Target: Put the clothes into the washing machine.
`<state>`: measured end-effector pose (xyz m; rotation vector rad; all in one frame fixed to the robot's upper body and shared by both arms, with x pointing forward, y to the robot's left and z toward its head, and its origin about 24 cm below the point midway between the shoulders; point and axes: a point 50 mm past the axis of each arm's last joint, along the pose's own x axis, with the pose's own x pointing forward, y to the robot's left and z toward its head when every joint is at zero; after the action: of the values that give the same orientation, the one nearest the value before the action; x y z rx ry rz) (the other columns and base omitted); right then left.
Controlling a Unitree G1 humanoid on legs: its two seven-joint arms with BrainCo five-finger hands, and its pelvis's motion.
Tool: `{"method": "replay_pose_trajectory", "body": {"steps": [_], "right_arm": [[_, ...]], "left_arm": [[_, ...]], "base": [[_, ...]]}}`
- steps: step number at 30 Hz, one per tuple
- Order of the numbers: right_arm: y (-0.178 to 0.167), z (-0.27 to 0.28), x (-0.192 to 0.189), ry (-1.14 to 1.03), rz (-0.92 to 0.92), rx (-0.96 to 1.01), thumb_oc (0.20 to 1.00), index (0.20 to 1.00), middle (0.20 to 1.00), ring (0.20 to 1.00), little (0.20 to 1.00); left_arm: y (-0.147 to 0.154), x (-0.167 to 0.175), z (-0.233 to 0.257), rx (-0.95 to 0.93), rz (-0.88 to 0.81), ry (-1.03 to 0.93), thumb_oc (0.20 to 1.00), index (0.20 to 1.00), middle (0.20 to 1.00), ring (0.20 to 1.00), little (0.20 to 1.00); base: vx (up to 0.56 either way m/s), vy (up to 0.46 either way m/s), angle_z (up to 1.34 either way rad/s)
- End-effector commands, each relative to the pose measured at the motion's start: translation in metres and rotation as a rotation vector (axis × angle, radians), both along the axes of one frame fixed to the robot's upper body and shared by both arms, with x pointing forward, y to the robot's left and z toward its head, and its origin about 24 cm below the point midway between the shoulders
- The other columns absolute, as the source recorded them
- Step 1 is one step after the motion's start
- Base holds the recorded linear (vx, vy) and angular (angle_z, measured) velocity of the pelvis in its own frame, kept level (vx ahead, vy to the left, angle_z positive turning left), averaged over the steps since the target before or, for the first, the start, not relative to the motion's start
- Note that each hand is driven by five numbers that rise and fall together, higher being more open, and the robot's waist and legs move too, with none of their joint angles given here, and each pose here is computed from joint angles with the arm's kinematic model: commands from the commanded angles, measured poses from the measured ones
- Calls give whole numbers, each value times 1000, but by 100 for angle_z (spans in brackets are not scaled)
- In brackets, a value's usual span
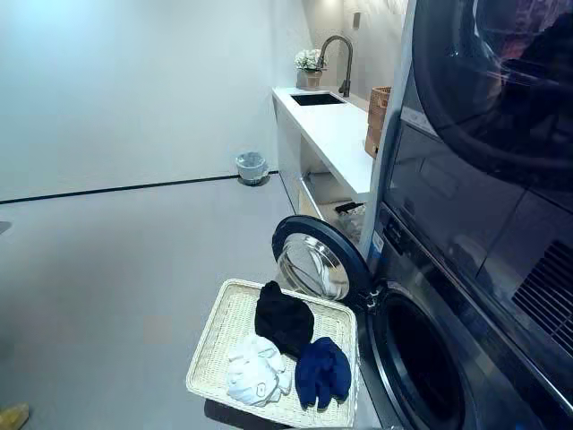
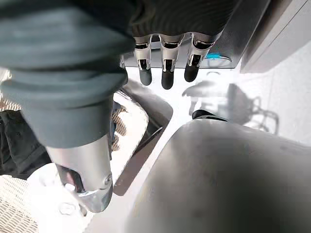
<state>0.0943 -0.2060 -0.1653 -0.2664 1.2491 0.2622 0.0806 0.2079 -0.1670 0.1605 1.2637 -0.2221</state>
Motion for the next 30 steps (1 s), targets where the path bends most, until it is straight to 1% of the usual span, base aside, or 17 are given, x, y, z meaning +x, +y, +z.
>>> {"method": "replay_pose_trajectory", "body": {"steps": [1, 11, 18, 22, 23, 26, 27, 28, 30], "right_arm": [[7, 7, 35, -55, 64, -4, 1000, 1000, 1000, 1000, 1000], [7, 7, 34, -50, 60, -4, 1000, 1000, 1000, 1000, 1000], [7, 6, 32, -46, 55, -1, 1000, 1000, 1000, 1000, 1000], [7, 6, 33, -48, 49, -2, 1000, 1000, 1000, 1000, 1000], [7, 6, 33, -48, 48, -2, 1000, 1000, 1000, 1000, 1000], [7, 6, 31, -46, 46, -2, 1000, 1000, 1000, 1000, 1000], [7, 6, 31, -46, 46, -2, 1000, 1000, 1000, 1000, 1000], [6, 6, 32, -48, 47, -1, 1000, 1000, 1000, 1000, 1000], [4, 8, 35, -58, 50, -2, 1000, 1000, 1000, 1000, 1000]], "left_arm": [[-21, 35, 4, -61, -17, -62, 1000, 1000, 1000, 1000, 1000], [-20, 35, 4, -38, -14, -71, 1000, 1000, 1000, 1000, 1000], [-15, 40, 6, 55, 9, -137, 1000, 1000, 1000, 1000, 1000], [-10, 48, 10, 133, 28, -209, 1000, 1000, 1000, 1000, 1000], [-6, 52, 12, 175, 67, -255, 1000, 1000, 1000, 1000, 1000], [-1, 58, 16, 256, 111, -323, 1000, 1000, 1000, 1000, 1000], [0, 59, 17, 268, 111, -330, 1000, 1000, 1000, 1000, 1000], [4, 65, 21, 352, 92, -390, 1000, 1000, 1000, 1000, 1000], [8, 75, 28, 448, 43, -470, 1000, 1000, 1000, 1000, 1000]], "base": [[394, -106, 13], [0, 0, 0], [0, 0, 0], [11, 2, 0], [43, 6, 0], [56, 4, 0], [63, 3, 0], [59, 7, 1], [31, 8, 0]]}}
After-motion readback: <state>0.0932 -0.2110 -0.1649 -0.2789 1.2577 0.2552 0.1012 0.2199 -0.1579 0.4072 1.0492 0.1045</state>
